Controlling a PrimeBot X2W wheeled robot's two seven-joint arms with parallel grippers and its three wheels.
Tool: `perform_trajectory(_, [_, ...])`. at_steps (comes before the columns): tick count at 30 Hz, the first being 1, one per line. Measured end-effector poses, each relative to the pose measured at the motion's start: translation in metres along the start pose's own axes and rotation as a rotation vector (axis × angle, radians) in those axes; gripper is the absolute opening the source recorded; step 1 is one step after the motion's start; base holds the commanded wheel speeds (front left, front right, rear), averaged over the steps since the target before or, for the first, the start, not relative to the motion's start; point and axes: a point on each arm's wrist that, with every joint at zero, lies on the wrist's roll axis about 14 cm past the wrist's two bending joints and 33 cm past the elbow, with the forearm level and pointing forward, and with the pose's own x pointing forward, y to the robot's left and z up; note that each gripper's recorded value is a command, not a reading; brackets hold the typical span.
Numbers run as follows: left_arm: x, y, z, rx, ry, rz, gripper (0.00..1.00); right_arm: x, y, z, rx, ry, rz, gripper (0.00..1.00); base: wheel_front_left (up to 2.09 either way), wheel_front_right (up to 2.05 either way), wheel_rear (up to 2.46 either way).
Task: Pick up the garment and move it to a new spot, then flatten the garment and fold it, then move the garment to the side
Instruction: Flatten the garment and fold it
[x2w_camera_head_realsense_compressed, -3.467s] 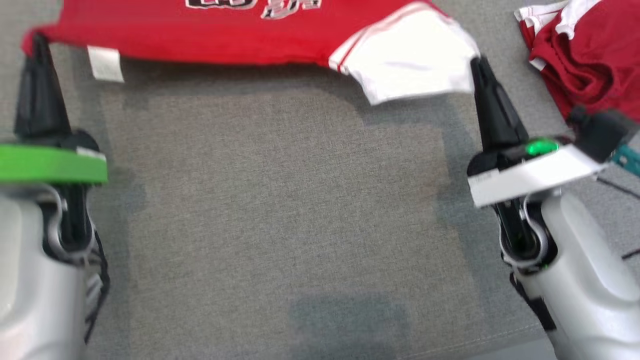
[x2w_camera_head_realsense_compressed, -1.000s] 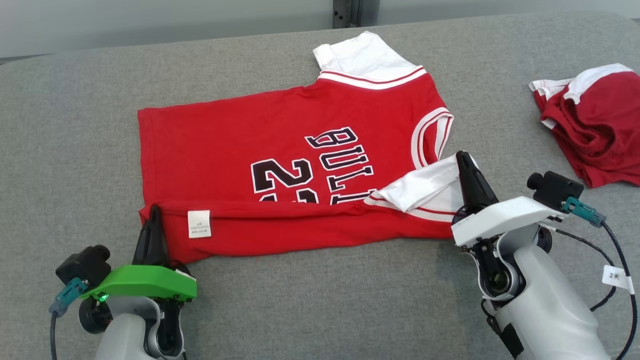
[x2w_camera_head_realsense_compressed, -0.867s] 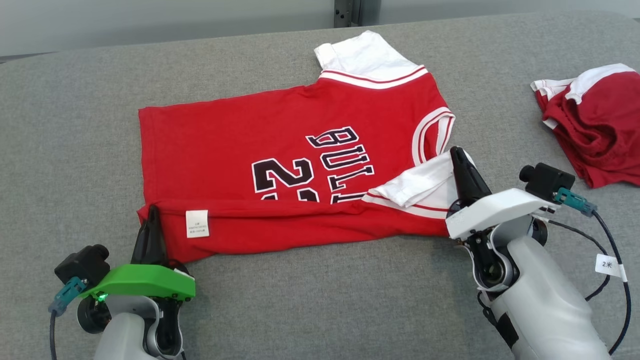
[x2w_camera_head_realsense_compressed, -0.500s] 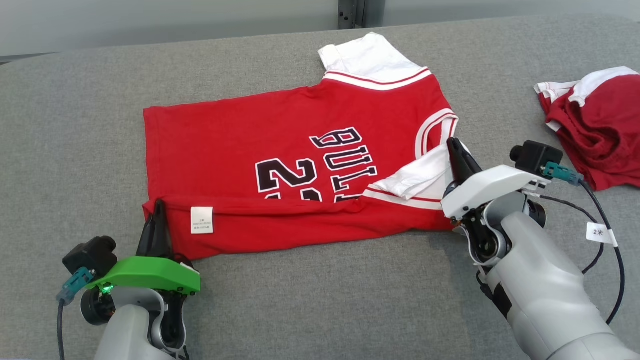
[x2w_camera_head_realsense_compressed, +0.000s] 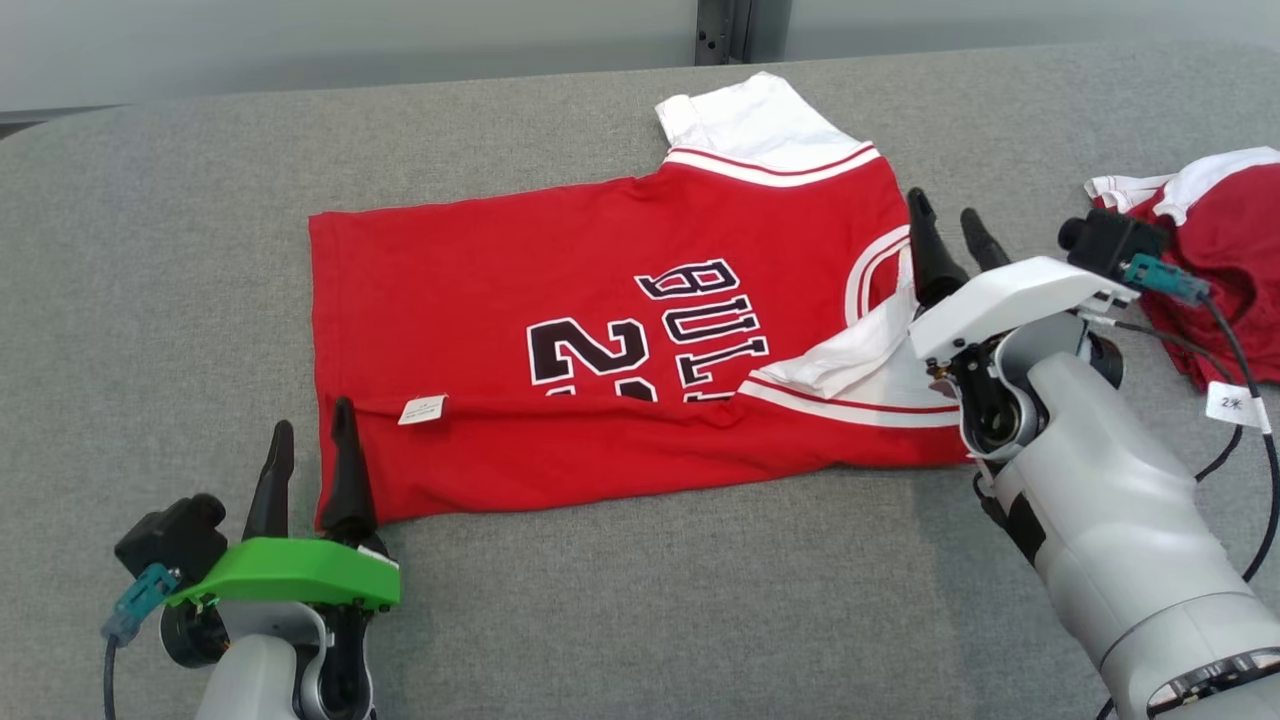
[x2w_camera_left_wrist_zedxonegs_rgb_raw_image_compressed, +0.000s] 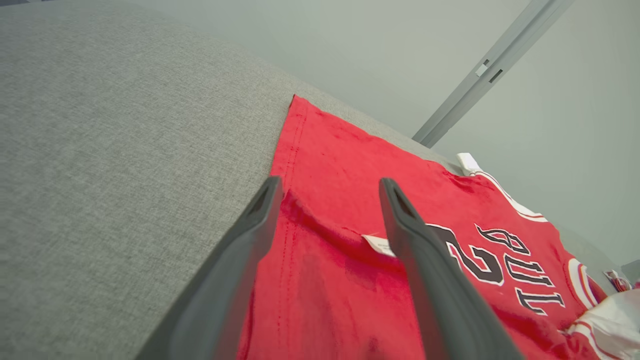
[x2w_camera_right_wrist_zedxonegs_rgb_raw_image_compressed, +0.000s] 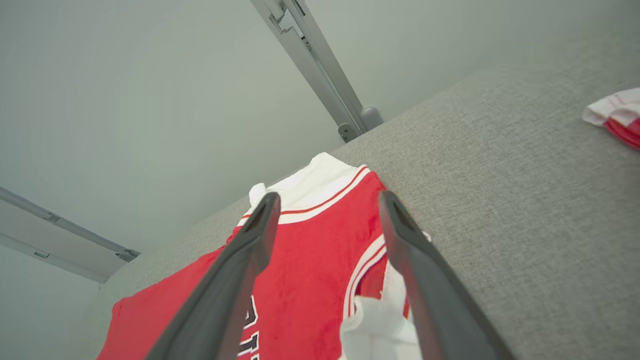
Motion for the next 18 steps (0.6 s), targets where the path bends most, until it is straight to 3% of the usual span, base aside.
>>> perform_trajectory(7, [-0.022, 0.012, -0.013, 0.003, 0.037, 0.036, 1.0, -0.005, 0.01, 0.044, -0.129, -0.114, 0.076, 1.0, 0.0, 0.0, 0.0])
perform_trajectory(13, [-0.039, 0.024, -0.033, 0.085, 0.168, 0.075, 1.0, -0.038, 0.001, 0.037, -0.246, -0.133, 0.083, 1.0, 0.0, 0.0, 0.0])
perform_trajectory(18, [-0.042, 0.025, -0.038, 0.081, 0.218, 0.104, 1.0, -0.07, -0.004, 0.027, -0.277, -0.147, 0.075, 1.0, 0.0, 0.0, 0.0])
